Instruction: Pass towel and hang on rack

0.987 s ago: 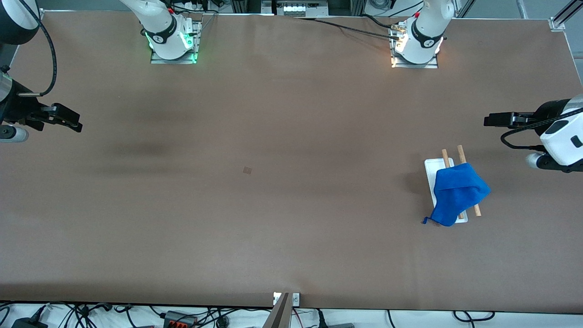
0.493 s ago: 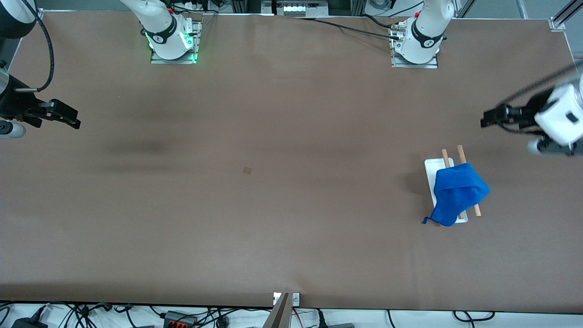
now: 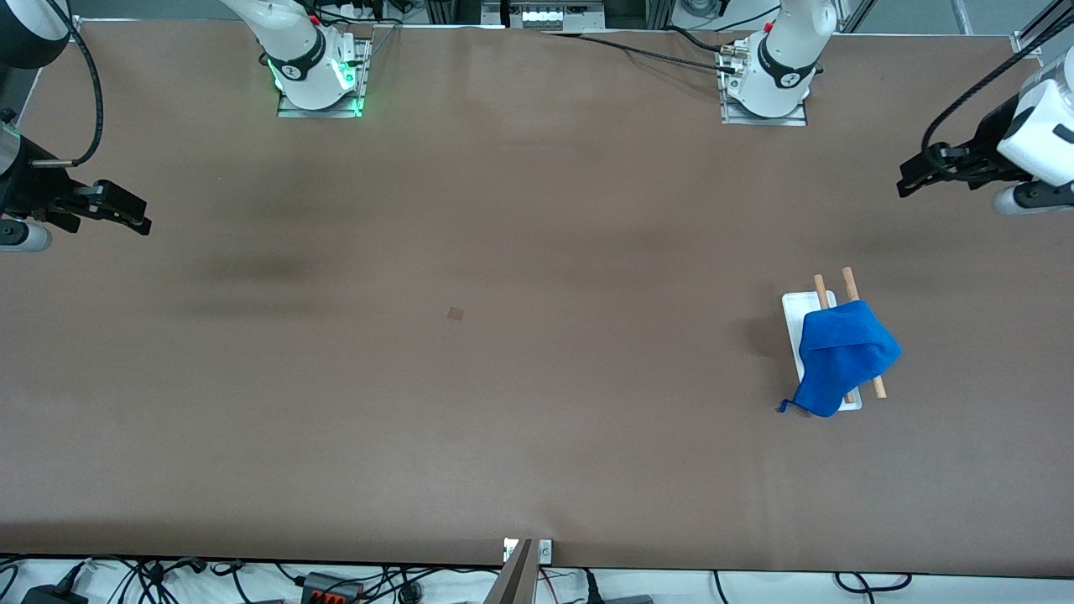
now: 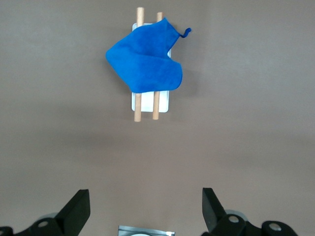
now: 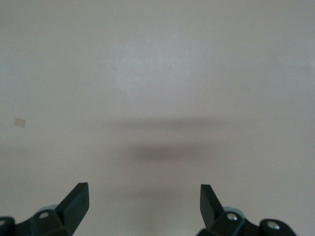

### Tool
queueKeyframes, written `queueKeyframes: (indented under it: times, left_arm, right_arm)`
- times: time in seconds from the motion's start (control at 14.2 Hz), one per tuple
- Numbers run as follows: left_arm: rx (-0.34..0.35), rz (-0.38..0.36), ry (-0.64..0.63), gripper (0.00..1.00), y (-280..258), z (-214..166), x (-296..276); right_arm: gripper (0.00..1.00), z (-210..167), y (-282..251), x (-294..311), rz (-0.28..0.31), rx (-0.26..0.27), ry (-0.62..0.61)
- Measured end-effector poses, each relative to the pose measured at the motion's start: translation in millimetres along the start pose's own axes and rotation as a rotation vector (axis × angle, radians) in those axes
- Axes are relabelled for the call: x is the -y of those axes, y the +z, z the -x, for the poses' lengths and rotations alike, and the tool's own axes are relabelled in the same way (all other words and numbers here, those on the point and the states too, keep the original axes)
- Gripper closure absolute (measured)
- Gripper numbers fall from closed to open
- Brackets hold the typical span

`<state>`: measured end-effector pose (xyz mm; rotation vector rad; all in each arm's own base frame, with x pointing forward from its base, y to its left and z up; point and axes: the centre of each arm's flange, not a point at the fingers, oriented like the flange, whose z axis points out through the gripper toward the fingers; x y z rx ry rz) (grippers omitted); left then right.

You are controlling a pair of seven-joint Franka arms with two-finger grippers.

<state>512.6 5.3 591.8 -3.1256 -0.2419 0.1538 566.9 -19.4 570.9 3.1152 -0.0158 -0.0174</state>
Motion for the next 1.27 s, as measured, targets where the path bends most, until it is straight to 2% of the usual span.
queueKeyframes:
  times: [0.49, 1.27]
  left_arm:
    - [-0.011, -0.004, 0.032, 0.0, -2.2, 7.7, -20.3]
    - [-0.029, -0.002, 0.032, 0.0, -1.9, 7.1, -21.3]
  right_arm:
    - [0.0, 0.2, 0.4, 0.1, 0.0, 0.002, 0.0]
    - [0.0, 0.4, 1.7, 0.1, 0.0, 0.005, 0.0]
